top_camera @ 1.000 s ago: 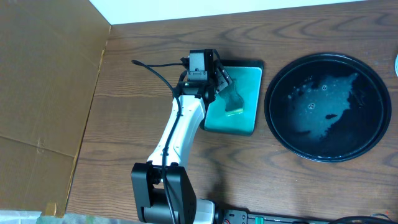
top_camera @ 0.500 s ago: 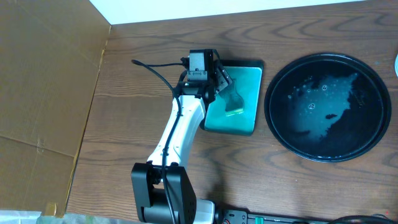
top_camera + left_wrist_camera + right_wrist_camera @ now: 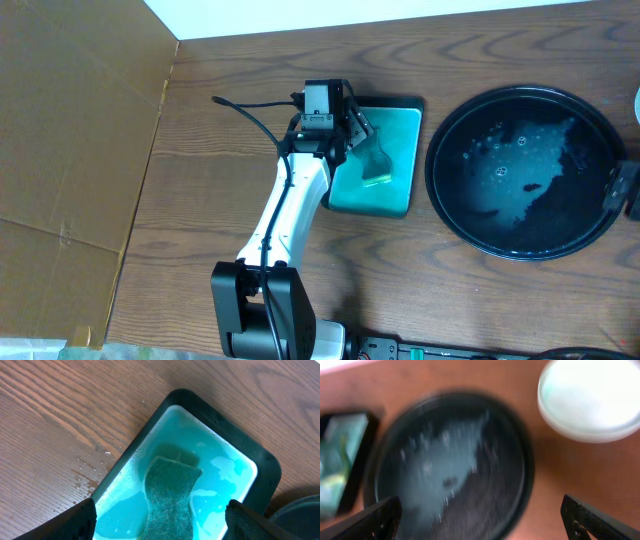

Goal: Clean dirty plates on tray and stack at the side

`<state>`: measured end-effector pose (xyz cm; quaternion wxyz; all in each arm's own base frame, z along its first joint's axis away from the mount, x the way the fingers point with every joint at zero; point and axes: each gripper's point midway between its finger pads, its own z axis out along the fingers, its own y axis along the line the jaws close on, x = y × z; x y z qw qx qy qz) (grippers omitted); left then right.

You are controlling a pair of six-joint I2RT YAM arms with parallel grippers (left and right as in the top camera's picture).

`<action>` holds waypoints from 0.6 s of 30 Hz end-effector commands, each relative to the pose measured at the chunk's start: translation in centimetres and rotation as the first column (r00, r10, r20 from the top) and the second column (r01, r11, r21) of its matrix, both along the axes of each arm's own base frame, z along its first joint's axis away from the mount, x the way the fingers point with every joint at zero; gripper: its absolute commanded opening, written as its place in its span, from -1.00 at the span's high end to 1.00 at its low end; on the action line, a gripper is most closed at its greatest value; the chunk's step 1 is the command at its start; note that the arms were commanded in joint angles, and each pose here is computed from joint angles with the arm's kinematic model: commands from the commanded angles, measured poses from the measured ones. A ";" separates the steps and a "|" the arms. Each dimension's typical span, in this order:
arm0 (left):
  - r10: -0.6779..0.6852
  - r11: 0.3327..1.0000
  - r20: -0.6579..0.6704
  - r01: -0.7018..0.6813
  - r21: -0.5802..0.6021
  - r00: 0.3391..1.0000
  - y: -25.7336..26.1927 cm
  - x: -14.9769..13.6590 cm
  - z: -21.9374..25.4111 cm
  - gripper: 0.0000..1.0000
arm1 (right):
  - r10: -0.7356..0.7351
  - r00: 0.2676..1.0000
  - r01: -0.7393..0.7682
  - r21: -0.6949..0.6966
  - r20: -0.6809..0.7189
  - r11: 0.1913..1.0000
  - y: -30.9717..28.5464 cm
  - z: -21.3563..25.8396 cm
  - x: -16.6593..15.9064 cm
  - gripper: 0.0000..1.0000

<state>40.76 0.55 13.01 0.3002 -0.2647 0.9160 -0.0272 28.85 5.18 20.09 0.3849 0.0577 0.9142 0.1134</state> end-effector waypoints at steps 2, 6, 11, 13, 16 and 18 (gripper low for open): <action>0.006 1.000 0.002 -0.006 0.013 1.000 0.4 0.1 0.1 -0.66 | 0.026 0.987 -0.034 -0.044 -0.160 0.998 0.0 -3.4 -2.9 -0.99; 0.006 1.000 0.002 -0.006 0.013 1.000 0.4 0.1 0.1 -0.66 | 0.034 0.978 -0.044 -0.041 -0.208 0.998 0.1 -4.1 -3.9 -0.99; 0.006 1.000 0.002 -0.006 0.013 1.000 0.4 0.1 0.1 -0.66 | 0.127 0.973 -0.142 -0.068 -0.193 0.987 0.7 -4.0 -3.9 -0.99; 0.006 1.000 0.002 -0.006 0.013 1.000 0.4 0.1 0.1 -0.66 | 0.193 0.963 -0.211 -0.078 -0.186 0.974 1.2 -3.9 -4.0 -0.99; 0.006 1.000 0.002 -0.006 0.013 1.000 0.4 0.1 0.1 -0.67 | 0.242 0.959 -0.257 -0.090 -0.147 0.962 1.7 -3.8 -3.7 -0.98; 0.006 1.000 0.002 -0.006 0.013 1.000 0.4 0.1 0.1 -0.66 | 0.248 0.964 -0.258 -0.098 -0.100 0.961 1.8 -3.7 -3.2 -0.99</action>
